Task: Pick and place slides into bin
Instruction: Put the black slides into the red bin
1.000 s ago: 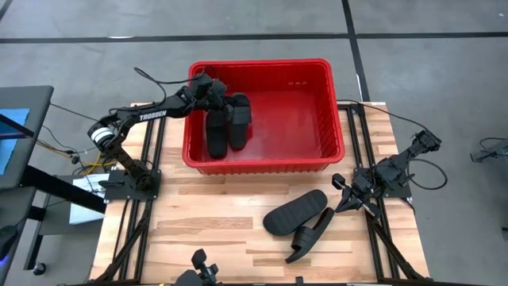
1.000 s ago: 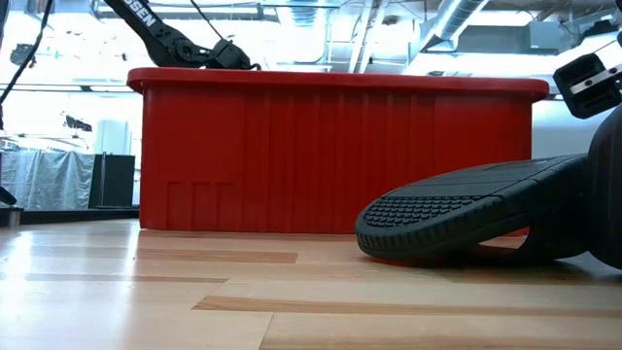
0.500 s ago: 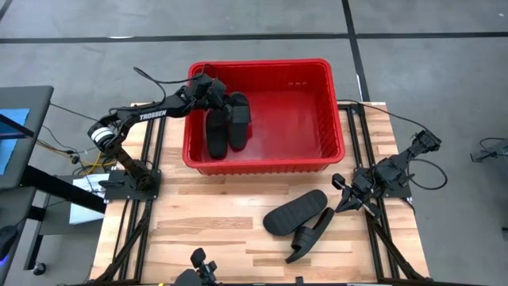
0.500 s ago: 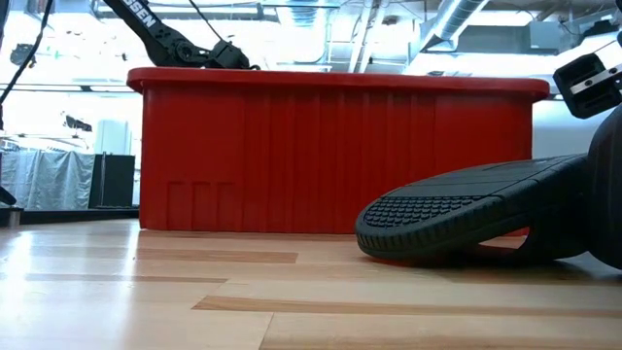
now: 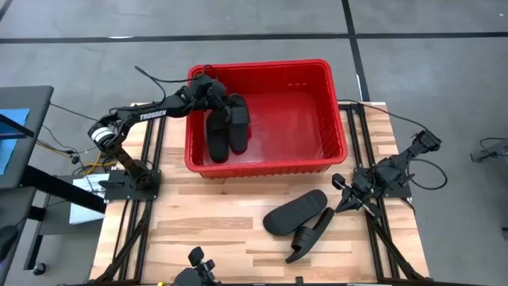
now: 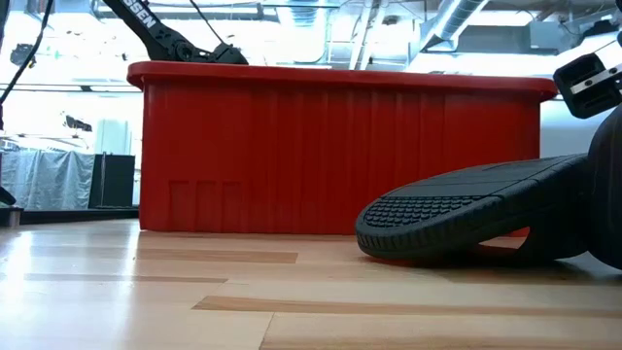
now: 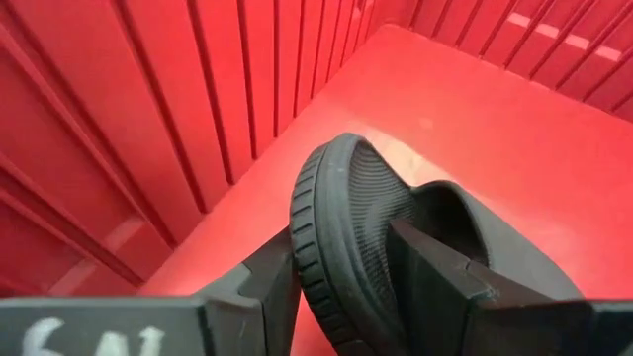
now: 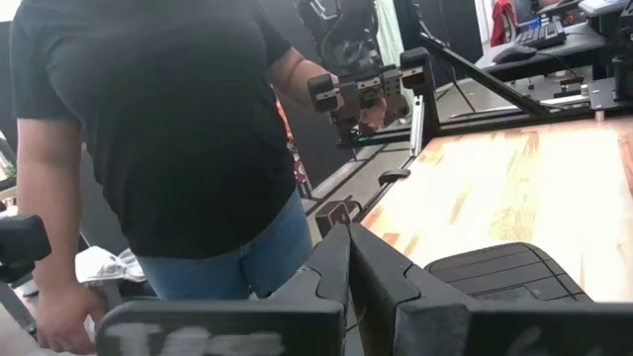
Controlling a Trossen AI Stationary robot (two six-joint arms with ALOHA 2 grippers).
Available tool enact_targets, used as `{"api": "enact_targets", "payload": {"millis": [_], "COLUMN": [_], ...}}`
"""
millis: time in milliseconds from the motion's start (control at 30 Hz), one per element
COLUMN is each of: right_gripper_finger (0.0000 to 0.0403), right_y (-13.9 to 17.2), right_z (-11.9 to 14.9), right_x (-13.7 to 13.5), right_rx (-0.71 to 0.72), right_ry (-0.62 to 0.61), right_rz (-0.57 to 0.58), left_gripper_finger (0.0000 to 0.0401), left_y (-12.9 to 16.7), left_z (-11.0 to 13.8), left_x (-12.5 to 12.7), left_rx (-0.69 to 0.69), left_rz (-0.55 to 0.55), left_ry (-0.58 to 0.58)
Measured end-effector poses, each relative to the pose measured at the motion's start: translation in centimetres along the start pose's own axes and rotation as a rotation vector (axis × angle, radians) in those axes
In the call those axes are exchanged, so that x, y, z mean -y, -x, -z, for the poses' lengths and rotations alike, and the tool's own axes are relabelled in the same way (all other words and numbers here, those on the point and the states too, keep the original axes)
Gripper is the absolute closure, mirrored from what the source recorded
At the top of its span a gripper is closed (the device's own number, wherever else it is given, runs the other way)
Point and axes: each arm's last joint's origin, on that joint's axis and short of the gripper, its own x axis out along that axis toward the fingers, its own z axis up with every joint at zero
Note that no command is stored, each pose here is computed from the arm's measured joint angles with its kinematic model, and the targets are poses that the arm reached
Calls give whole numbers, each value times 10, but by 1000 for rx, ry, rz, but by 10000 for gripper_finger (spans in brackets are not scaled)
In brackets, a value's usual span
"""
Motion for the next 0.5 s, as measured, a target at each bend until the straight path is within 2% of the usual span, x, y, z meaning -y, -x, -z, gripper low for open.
{"api": "enact_targets", "payload": {"millis": [500], "right_gripper_finger": [403], "right_y": [0], "right_z": [0], "right_x": [0], "right_rx": [0], "right_ry": [0], "right_rz": [0], "left_gripper_finger": [263], "left_y": [0], "left_z": [-1], "left_x": [-1], "left_rx": [10], "left_rz": [-14], "left_ry": [-66]}}
